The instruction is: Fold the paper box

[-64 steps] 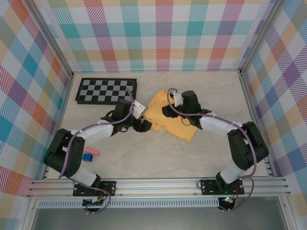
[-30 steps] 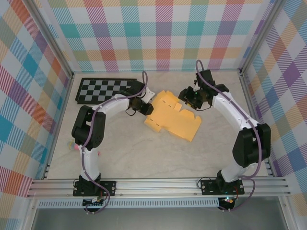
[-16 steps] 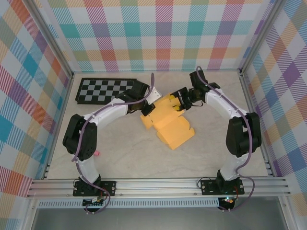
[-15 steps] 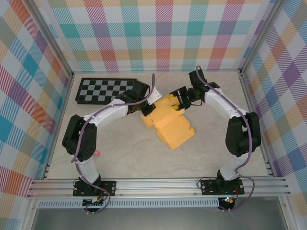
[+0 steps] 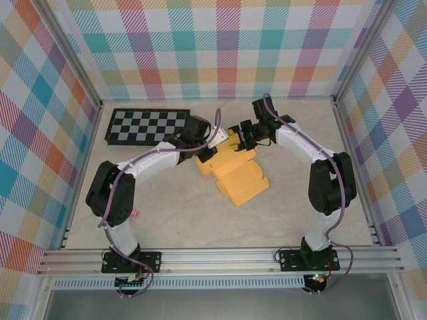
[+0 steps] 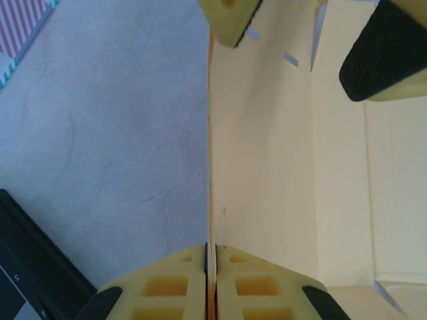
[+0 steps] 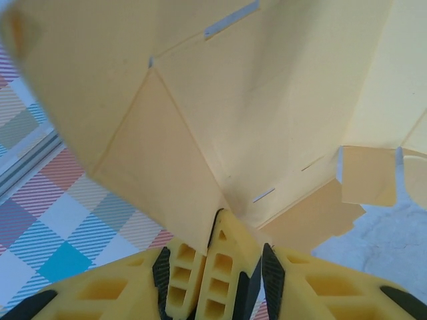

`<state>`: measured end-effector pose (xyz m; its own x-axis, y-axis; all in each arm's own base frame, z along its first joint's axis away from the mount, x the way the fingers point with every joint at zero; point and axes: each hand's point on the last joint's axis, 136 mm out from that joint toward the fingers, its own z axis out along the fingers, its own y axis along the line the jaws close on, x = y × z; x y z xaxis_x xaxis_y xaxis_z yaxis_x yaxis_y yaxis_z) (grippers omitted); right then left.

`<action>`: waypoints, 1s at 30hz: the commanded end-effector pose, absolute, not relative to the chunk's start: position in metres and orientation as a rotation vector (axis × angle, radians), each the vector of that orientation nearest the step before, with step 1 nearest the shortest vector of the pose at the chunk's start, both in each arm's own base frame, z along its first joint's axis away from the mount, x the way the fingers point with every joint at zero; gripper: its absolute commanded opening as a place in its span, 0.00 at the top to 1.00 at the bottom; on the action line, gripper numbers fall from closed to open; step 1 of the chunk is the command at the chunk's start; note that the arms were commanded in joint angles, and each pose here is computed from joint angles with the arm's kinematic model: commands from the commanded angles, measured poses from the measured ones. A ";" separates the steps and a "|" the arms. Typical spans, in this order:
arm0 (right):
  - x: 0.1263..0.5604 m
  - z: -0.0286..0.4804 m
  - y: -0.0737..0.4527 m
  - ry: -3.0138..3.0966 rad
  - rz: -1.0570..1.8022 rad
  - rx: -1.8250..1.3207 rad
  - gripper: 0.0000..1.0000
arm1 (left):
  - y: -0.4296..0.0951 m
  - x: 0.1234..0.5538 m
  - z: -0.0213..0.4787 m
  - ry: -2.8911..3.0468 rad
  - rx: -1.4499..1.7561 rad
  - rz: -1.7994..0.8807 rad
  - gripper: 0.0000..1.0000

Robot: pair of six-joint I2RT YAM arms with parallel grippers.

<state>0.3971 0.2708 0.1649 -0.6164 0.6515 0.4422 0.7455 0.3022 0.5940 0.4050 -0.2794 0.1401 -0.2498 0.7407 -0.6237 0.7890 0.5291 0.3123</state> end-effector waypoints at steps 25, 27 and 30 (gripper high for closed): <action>0.406 0.181 0.268 -2.539 -1.224 -1.389 0.59 | -0.289 0.399 0.138 2.006 1.224 -0.120 0.89; 0.410 0.179 0.272 -2.539 -1.215 -1.379 0.59 | -0.290 0.398 0.139 2.001 1.231 -0.120 0.89; 0.416 0.170 0.274 -2.554 -1.191 -1.380 0.57 | -0.291 0.398 0.143 1.987 1.226 -0.128 0.89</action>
